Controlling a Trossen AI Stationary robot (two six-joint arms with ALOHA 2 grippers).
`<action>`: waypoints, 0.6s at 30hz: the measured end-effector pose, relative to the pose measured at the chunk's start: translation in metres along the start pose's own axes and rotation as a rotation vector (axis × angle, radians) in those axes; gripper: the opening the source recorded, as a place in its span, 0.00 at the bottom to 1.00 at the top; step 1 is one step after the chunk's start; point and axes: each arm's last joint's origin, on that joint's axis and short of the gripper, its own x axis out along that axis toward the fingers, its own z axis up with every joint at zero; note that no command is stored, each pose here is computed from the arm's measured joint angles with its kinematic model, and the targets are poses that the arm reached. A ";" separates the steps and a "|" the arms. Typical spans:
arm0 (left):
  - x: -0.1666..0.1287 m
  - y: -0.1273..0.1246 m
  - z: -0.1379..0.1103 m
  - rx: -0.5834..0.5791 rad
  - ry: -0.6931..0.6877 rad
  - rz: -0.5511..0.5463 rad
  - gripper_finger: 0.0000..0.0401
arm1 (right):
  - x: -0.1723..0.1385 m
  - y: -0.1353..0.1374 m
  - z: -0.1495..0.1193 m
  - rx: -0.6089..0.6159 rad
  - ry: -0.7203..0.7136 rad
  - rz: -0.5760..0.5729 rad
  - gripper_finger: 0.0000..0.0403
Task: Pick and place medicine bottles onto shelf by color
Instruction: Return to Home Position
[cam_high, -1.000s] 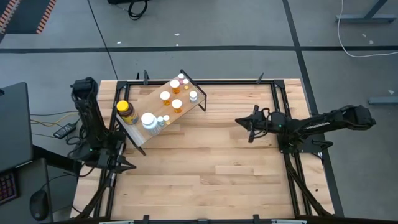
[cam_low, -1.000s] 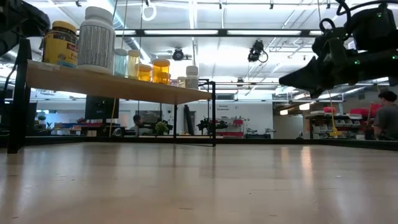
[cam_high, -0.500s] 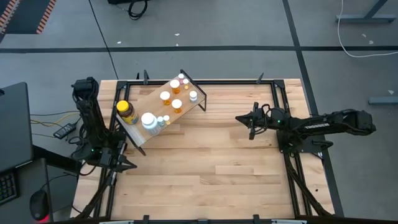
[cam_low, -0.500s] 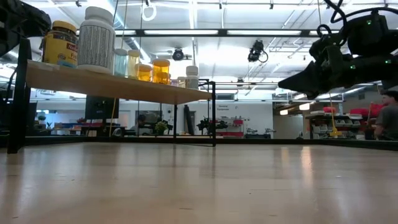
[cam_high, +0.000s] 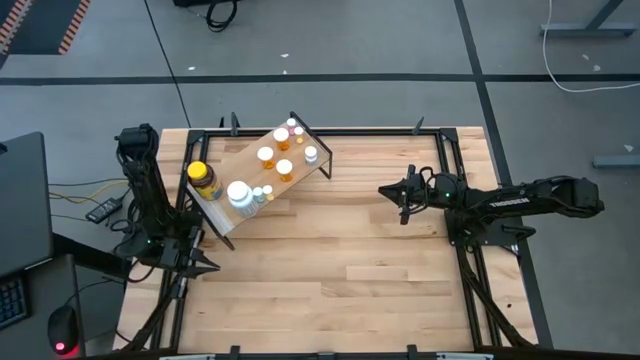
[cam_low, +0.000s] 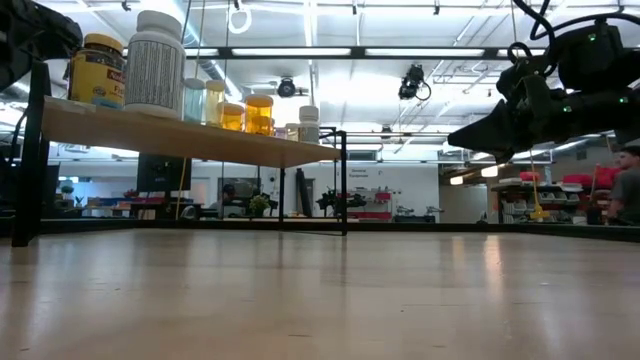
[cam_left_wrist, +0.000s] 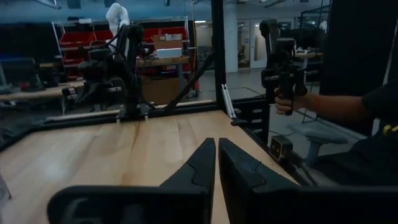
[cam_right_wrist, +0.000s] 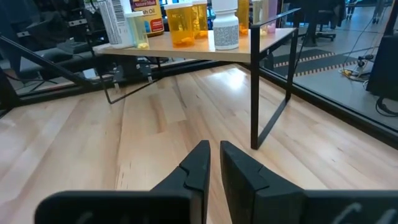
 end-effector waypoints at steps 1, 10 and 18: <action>0.000 0.000 0.000 0.015 0.000 0.000 0.06 | 0.000 0.000 0.000 0.000 0.000 0.000 0.11; 0.000 0.000 0.000 0.062 0.000 0.000 0.04 | 0.000 0.000 0.000 0.000 0.000 -0.003 0.11; 0.000 0.000 0.000 0.062 0.000 0.000 0.07 | 0.000 0.000 0.000 0.008 0.000 -0.003 0.11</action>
